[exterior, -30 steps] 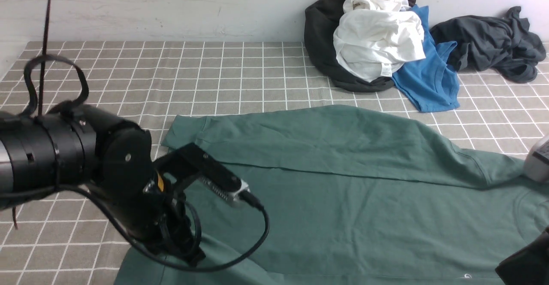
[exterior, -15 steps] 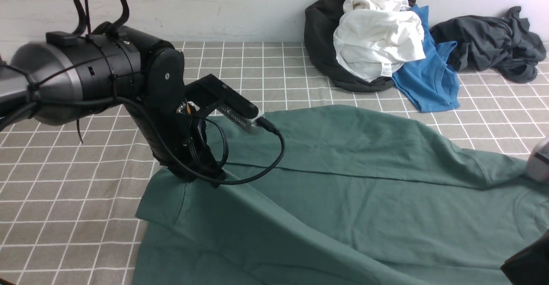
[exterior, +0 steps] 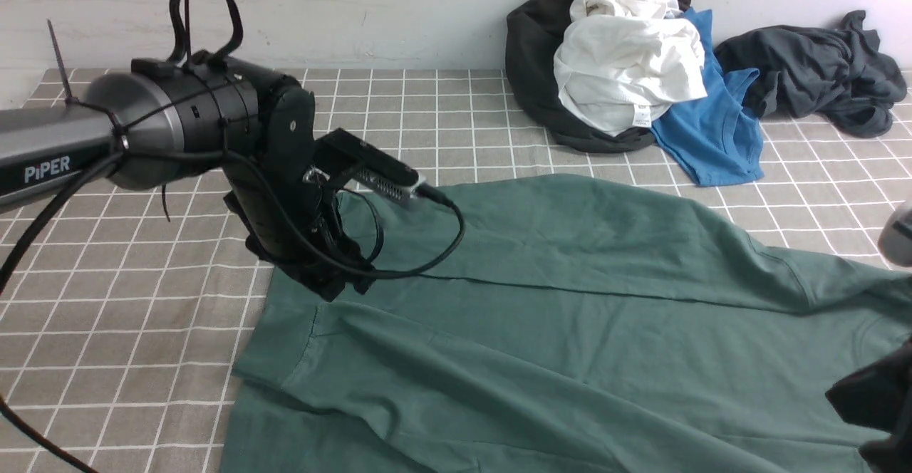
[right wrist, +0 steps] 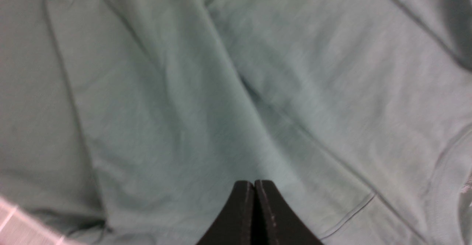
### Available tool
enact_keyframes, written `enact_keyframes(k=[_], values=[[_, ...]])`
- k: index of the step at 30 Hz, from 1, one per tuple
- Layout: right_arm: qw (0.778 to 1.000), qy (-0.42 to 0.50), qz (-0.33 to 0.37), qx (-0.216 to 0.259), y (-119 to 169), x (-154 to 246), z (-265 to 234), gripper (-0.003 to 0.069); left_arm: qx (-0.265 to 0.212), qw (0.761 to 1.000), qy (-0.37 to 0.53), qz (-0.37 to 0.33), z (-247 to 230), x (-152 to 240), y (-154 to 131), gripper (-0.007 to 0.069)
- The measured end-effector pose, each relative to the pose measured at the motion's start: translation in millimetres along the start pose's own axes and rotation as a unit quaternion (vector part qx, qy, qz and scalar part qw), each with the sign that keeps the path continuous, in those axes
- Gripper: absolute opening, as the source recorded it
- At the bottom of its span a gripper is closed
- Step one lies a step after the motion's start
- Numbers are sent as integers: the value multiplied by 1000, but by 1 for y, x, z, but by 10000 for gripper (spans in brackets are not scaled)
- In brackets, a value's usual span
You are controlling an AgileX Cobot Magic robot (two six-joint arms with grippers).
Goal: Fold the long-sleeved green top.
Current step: Use the left arm to clamp the cuff farthest from it
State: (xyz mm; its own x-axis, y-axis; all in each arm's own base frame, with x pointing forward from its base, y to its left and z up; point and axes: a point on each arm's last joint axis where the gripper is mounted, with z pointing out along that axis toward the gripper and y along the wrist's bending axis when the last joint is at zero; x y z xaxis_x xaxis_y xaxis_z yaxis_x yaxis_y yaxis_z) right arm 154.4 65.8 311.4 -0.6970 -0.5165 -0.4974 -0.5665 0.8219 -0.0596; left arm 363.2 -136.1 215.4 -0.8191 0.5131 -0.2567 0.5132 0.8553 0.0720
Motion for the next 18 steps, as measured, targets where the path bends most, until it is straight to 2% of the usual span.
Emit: enact_keyframes(k=[5,9,12,18], values=[[999,-16,14,46,-9,-5,2,-14,-13,999,-34,-30,-21,-17,25,478],[997,1,29,74,-16,-8,10,-14,-14,997,-45,-66,-17,-24,49,489],[996,19,33,84,-20,-10,20,-14,-9,995,-44,-92,7,-28,67,489],[996,32,33,83,-21,-12,27,-14,-1,994,-22,-106,56,-35,76,489]])
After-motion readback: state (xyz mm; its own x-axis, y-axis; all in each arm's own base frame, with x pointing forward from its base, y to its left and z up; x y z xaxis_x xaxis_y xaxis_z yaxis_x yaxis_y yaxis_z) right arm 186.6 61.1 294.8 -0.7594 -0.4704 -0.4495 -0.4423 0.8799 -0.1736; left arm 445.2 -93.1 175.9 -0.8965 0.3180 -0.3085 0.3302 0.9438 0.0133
